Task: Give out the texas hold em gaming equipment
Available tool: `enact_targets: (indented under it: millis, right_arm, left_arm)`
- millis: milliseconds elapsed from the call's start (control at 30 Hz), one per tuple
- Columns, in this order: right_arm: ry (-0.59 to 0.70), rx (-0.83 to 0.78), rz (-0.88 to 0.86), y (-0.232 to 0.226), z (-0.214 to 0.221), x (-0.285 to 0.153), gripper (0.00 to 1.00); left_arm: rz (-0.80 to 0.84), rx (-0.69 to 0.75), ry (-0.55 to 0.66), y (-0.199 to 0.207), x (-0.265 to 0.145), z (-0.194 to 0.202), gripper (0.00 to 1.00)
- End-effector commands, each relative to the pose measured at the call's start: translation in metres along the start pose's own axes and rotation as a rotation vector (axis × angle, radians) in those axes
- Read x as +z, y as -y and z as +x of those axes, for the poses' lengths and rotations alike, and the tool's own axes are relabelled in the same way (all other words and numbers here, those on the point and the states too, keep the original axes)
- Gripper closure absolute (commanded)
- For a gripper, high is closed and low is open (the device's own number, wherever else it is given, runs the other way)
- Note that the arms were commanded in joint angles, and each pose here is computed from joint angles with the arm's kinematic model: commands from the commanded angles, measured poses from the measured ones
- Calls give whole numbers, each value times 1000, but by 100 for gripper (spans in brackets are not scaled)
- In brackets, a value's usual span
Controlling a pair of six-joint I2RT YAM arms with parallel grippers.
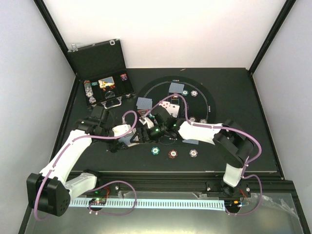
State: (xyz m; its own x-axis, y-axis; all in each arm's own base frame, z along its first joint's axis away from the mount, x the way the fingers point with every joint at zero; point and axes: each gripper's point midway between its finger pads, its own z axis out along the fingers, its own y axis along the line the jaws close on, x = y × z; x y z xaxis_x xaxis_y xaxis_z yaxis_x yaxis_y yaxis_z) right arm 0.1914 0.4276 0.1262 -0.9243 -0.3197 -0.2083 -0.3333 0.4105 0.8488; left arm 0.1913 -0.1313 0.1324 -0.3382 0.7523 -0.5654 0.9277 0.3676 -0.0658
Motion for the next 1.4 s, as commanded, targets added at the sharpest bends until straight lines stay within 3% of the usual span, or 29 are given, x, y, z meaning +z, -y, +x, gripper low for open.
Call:
enact_targets:
  millis: [0, 400, 633, 900, 1067, 1367]
  right_arm:
    - [-11, -27, -84, -22, -1, 7, 19]
    - [-30, 38, -151, -17, -1, 28, 23]
    - [-26, 78, -152, -8, -7, 37, 31]
    - [26, 131, -70, 31, -11, 16, 41]
    - [46, 131, -58, 37, -10, 3, 50]
    - [84, 109, -122, 8, -15, -13, 77]
  left_arm:
    - [0, 13, 42, -1, -8, -14, 98]
    - [6, 8, 43, 0, -8, -14, 98]
    - [-3, 16, 41, 0, -9, -14, 98]
    - [-1, 13, 39, 0, -9, -13, 98]
    - [0, 15, 39, 0, -8, -13, 98]
    - [4, 10, 35, 0, -6, -11, 98]
